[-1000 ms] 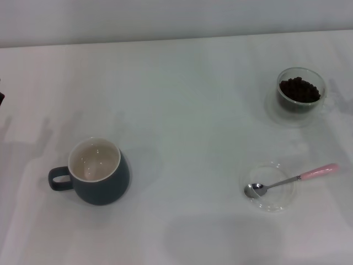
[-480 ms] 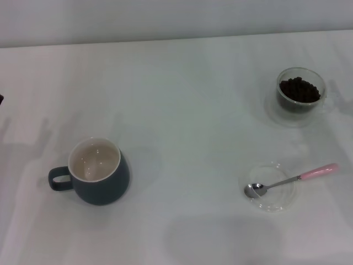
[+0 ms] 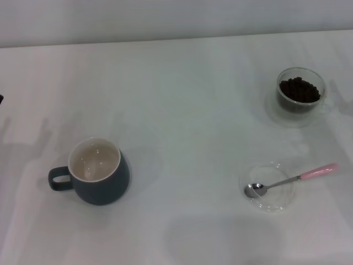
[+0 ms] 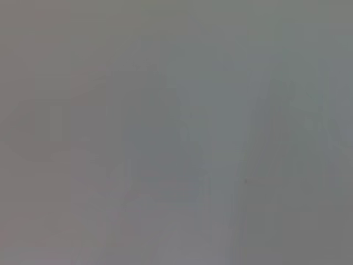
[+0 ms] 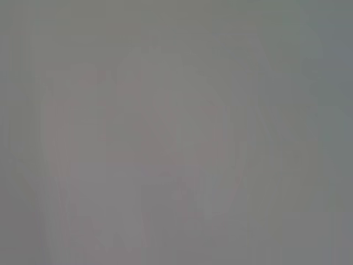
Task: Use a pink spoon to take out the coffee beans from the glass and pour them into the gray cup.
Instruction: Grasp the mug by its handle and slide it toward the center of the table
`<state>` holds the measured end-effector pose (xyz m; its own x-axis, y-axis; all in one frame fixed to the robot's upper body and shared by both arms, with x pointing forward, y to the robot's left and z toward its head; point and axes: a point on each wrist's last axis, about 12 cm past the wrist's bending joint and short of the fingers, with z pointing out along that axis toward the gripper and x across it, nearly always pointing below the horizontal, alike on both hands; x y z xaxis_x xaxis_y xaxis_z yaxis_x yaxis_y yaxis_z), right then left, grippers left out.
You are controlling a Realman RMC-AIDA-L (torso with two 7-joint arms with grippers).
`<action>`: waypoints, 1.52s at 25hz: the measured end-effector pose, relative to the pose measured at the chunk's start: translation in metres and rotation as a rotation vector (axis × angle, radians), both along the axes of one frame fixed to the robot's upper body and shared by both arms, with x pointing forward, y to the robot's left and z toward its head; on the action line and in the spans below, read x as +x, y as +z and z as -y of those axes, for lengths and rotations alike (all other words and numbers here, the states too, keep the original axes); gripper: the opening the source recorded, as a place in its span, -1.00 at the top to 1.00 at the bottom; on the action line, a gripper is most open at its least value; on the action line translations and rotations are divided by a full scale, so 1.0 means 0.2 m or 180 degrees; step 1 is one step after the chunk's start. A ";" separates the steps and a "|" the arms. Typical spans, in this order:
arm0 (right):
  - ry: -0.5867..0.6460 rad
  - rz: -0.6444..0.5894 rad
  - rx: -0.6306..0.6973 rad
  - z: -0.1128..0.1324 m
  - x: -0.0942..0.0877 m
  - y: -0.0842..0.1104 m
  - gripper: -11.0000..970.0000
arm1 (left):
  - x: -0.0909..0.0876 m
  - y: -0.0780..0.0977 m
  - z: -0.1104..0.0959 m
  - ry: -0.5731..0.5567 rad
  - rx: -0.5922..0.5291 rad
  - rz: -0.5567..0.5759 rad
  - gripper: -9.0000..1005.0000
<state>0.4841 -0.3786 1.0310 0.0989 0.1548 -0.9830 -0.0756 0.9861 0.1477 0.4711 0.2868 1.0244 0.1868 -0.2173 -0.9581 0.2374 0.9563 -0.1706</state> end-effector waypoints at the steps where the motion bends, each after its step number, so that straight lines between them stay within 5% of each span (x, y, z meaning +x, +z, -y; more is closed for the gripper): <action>1: 0.0001 0.0000 -0.0005 0.00 0.00 0.00 -0.80 | 0.00 0.00 0.00 0.0001 0.0000 0.0000 -0.78; 27: 0.0023 0.0020 -0.0259 -0.02 -0.01 -0.01 -0.80 | 0.00 -0.01 -0.04 0.0097 0.0020 -0.0046 -0.78; 31: 0.0012 0.0013 -0.0268 -0.01 -0.01 -0.01 -0.80 | -0.07 -0.04 -0.02 -0.0025 0.0074 -0.0109 -0.78; 38: -0.0002 0.0039 -0.0348 0.01 0.00 0.01 -0.80 | -0.33 -0.09 0.00 -0.0294 0.0092 -0.0120 -0.78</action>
